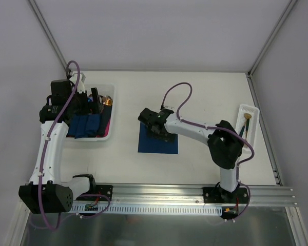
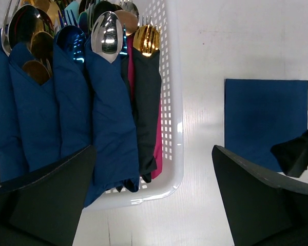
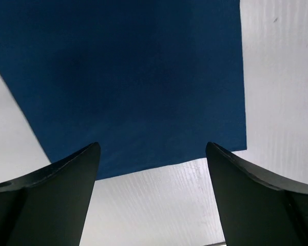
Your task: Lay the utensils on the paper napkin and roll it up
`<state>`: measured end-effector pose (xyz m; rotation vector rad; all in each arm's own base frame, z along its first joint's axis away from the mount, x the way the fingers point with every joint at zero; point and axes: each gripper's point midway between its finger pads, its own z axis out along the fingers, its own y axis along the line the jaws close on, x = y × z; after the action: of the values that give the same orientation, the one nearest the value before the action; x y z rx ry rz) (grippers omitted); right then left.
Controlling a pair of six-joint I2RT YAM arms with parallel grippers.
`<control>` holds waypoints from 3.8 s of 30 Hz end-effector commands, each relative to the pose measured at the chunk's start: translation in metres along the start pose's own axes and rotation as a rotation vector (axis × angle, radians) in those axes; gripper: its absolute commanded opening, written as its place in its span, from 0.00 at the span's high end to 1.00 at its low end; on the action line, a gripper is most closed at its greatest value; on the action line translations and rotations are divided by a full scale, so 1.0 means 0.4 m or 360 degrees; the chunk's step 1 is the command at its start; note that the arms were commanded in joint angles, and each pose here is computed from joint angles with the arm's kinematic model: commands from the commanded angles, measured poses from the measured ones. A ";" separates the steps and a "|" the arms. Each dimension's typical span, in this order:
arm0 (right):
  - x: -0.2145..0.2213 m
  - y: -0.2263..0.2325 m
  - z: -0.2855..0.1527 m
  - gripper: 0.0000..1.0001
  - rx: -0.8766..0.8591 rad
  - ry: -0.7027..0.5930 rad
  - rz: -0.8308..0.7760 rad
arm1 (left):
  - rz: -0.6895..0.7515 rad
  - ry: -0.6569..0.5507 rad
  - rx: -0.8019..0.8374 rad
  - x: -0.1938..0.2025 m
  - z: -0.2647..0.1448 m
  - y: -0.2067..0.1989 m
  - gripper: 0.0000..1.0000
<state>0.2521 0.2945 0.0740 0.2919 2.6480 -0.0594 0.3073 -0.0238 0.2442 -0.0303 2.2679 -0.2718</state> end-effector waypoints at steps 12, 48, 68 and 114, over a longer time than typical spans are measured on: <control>0.040 0.051 0.107 0.12 0.0090 0.0060 0.0223 | -0.0056 -0.0030 -0.0068 -0.001 -0.022 0.029 0.01; -0.038 -0.197 0.190 0.08 -0.0277 0.0179 -0.1126 | 0.0086 -0.0084 0.0181 -0.030 -0.044 -0.013 0.01; -0.339 -0.229 -0.179 0.07 -0.0651 -0.0330 -0.0712 | 0.0122 -0.0079 0.0369 -0.028 -0.047 -0.060 0.01; -0.331 -1.025 0.243 0.69 0.0379 0.0236 0.0615 | 0.0137 0.0094 0.0525 0.005 -0.035 -0.086 0.01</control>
<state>0.3092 -0.1306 0.0387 0.8704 2.7376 -0.2354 0.2927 -0.0567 0.2478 0.2313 2.2673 -0.6106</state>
